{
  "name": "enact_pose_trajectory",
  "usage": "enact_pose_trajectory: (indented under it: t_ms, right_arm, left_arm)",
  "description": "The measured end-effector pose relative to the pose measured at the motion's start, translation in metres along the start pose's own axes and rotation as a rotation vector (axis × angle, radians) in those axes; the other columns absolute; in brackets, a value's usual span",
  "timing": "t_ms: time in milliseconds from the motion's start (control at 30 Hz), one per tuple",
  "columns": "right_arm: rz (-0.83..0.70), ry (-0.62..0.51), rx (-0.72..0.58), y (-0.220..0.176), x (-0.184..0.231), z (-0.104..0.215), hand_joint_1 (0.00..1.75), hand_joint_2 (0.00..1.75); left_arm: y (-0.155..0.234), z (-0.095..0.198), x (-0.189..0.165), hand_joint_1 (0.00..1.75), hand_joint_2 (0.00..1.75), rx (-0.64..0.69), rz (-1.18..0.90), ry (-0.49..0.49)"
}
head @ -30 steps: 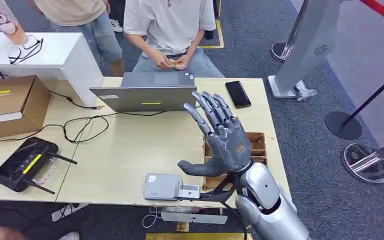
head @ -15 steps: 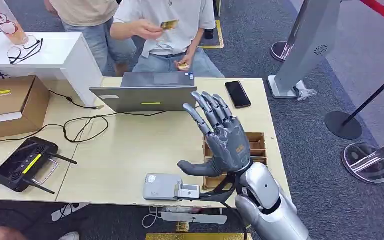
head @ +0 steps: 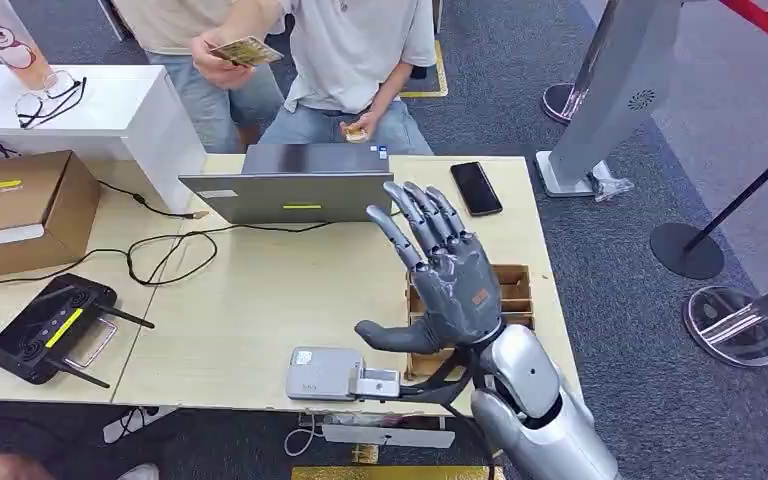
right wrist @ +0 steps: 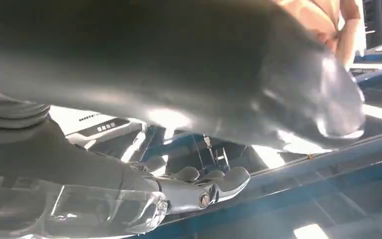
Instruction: Pass the card to the sensor for recognition and then transmit it.
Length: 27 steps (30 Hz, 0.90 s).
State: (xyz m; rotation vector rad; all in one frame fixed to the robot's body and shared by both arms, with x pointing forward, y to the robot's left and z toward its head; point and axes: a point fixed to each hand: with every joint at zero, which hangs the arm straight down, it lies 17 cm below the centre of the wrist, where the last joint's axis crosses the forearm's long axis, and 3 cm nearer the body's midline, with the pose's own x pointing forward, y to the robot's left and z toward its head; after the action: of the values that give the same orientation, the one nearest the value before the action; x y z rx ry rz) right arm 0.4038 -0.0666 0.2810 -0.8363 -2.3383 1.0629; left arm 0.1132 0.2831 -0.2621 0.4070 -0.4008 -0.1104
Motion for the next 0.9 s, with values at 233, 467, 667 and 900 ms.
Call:
enact_pose_trajectory:
  t_ms: [233, 467, 667, 900]
  right_arm:
    - [0.009, -0.009, -0.009, -0.006, -0.001, -0.014, 0.00, 0.00]
    - [0.024, -0.018, 0.004, -0.004, -0.007, -0.034, 0.00, 1.75]
    - [0.019, -0.032, 0.032, 0.005, -0.006, -0.074, 0.00, 1.75]
    - [0.034, -0.034, 0.056, 0.015, -0.008, -0.097, 0.00, 1.75]
  left_arm:
    - [-0.001, 0.000, 0.000, 0.00, 0.00, -0.008, -0.016, -0.001]
    - [-0.003, 0.000, 0.002, 0.00, 0.00, -0.016, -0.025, 0.002]
    - [-0.009, -0.006, 0.022, 0.00, 0.00, -0.049, -0.020, 0.088]
    - [-0.009, -0.008, 0.034, 0.00, 0.00, -0.050, -0.022, 0.073]
